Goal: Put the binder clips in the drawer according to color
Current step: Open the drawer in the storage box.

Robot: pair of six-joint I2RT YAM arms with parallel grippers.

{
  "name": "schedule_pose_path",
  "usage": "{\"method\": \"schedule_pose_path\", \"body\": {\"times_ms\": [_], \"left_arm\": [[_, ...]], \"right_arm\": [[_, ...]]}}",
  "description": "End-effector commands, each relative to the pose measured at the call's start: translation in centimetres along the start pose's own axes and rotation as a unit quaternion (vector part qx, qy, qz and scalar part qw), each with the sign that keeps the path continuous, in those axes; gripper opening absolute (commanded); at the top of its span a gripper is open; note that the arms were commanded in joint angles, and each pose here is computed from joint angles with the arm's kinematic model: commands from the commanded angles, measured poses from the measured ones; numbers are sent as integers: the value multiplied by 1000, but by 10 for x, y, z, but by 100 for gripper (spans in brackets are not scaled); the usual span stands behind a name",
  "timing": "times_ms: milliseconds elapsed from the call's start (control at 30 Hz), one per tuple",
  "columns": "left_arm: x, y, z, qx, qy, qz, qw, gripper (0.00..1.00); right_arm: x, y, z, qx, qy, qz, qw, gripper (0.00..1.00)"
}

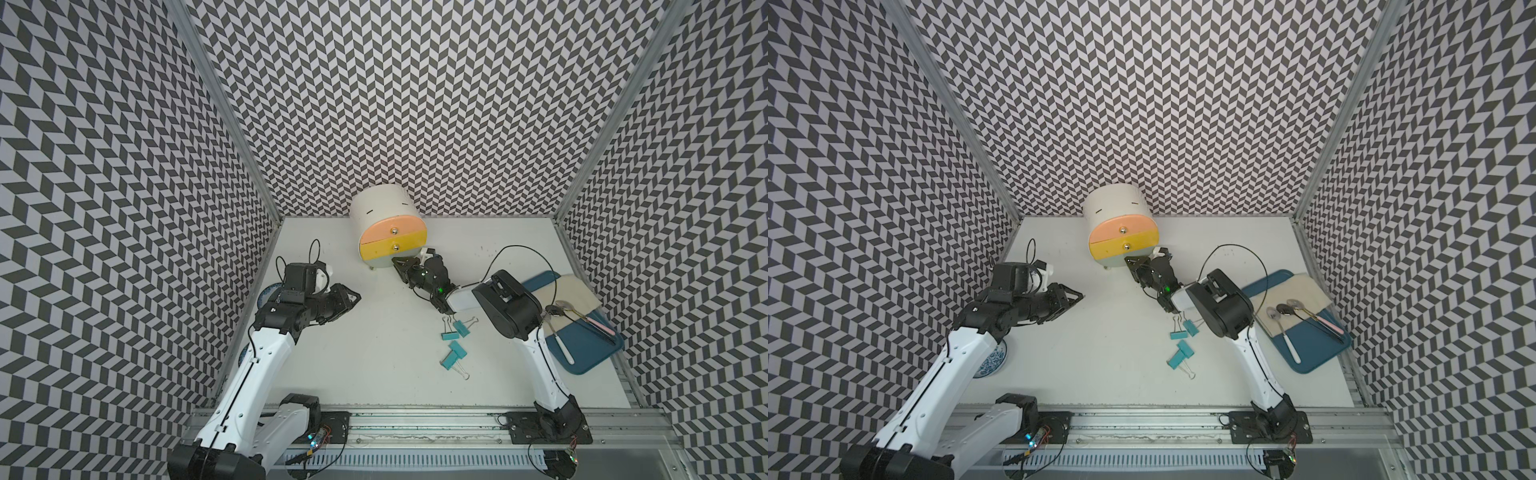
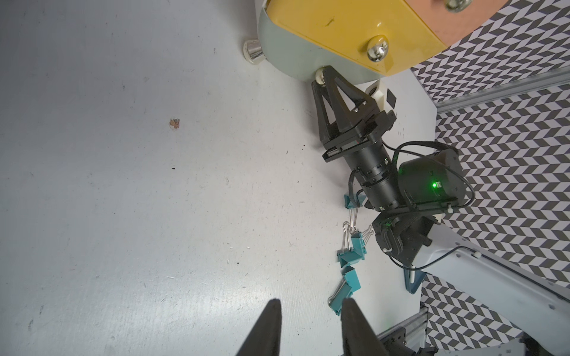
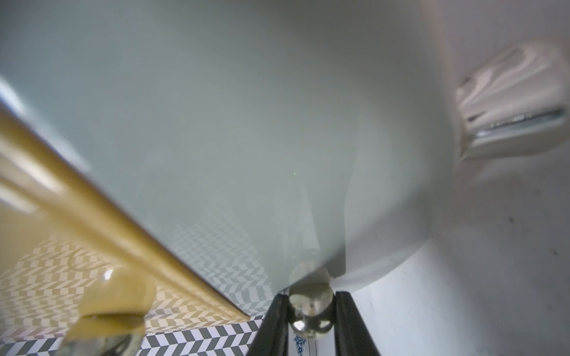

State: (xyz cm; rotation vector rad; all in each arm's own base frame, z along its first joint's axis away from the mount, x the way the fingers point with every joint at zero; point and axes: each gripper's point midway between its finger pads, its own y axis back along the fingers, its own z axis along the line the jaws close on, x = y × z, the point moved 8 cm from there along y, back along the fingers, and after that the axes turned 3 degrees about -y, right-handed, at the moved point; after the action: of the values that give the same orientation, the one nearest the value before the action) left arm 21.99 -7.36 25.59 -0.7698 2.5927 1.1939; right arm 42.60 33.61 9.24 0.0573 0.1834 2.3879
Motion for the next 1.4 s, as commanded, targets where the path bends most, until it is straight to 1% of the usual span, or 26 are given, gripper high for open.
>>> {"method": "schedule_pose_path", "body": {"times_ms": [0, 133, 633, 867, 1100, 1233, 1367], "left_arm": [[4, 2, 1, -4, -7, -2, 1000, 37], [3, 3, 0, 0, -7, -7, 1000, 36], [10, 10, -1, 20, 1, -22, 1000, 37], [13, 13, -2, 24, 2, -27, 999, 37], [16, 17, -2, 29, 3, -33, 999, 38], [17, 18, -2, 31, 2, -36, 999, 38], [18, 18, -2, 37, 3, -39, 999, 38]], "right_arm": [[4, 6, 15, -36, 12, -3, 999, 23], [13, 20, 16, -36, 14, 5, 999, 21], [52, 69, 18, -21, 33, 51, 998, 21], [68, 83, 15, -17, 35, 68, 997, 21], [75, 90, 17, -11, 40, 76, 996, 23], [80, 91, 17, -1, 49, 84, 995, 33], [82, 94, 18, 13, 56, 88, 994, 52]]}}
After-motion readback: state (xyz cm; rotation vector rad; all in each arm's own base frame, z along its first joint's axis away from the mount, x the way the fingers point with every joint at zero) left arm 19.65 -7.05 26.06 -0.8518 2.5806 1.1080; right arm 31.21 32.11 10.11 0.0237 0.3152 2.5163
